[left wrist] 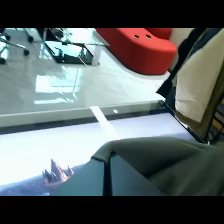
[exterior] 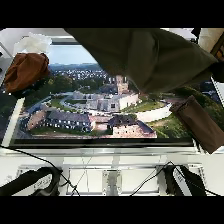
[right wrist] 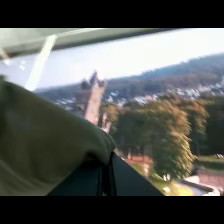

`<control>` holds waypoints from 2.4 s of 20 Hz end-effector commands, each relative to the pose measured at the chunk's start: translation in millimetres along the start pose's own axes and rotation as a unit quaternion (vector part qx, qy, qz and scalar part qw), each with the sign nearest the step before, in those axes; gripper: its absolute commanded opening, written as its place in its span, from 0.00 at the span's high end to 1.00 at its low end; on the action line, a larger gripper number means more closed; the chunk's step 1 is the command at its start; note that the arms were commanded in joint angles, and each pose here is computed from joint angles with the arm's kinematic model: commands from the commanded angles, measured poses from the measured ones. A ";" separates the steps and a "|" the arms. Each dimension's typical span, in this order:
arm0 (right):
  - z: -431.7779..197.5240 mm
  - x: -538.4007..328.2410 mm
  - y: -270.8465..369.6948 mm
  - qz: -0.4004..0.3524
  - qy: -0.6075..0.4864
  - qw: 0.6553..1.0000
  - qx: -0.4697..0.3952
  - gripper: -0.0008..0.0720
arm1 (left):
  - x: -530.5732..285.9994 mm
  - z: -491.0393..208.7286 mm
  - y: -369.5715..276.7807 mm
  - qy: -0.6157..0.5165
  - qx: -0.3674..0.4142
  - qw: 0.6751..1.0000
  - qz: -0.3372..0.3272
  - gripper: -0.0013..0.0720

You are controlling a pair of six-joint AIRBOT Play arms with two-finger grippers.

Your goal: Fold the shirts.

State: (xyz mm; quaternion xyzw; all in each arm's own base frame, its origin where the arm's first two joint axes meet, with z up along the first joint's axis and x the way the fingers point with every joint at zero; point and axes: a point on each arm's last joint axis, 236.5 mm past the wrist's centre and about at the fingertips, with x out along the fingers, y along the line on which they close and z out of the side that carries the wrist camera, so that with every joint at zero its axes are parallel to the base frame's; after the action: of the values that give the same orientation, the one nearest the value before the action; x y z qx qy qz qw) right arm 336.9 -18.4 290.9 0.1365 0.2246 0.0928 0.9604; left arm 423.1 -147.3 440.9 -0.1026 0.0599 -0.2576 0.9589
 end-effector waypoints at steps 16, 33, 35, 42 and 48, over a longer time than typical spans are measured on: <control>-46.0 22.2 13.6 0.031 0.087 0.995 -0.026 0.95 | 7.8 -17.4 -15.3 0.024 -0.011 0.999 -0.042 0.97; -2.9 13.8 56.5 -0.008 -0.024 0.984 -0.174 0.95 | -46.9 59.5 -34.2 -0.108 0.092 0.990 -0.006 0.97; 20.3 12.3 54.1 -0.021 -0.071 0.982 -0.176 0.95 | -45.8 55.2 -32.9 -0.098 0.097 0.990 -0.004 0.97; 75.5 -2.6 17.4 -0.108 -0.172 0.962 -0.184 0.95 | -44.3 39.5 -80.0 -0.076 0.087 0.989 -0.087 0.97; 65.6 70.3 41.2 0.006 -0.134 0.988 -0.080 0.95 | -42.0 -63.4 17.4 0.148 0.132 0.973 0.115 0.97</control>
State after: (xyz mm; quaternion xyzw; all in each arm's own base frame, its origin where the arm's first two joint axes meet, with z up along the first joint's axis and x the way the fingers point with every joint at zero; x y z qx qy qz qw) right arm 398.2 -0.1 347.0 0.0068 0.0700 0.0490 0.9963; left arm 365.4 -181.3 449.1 0.0179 0.0423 -0.2967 0.9539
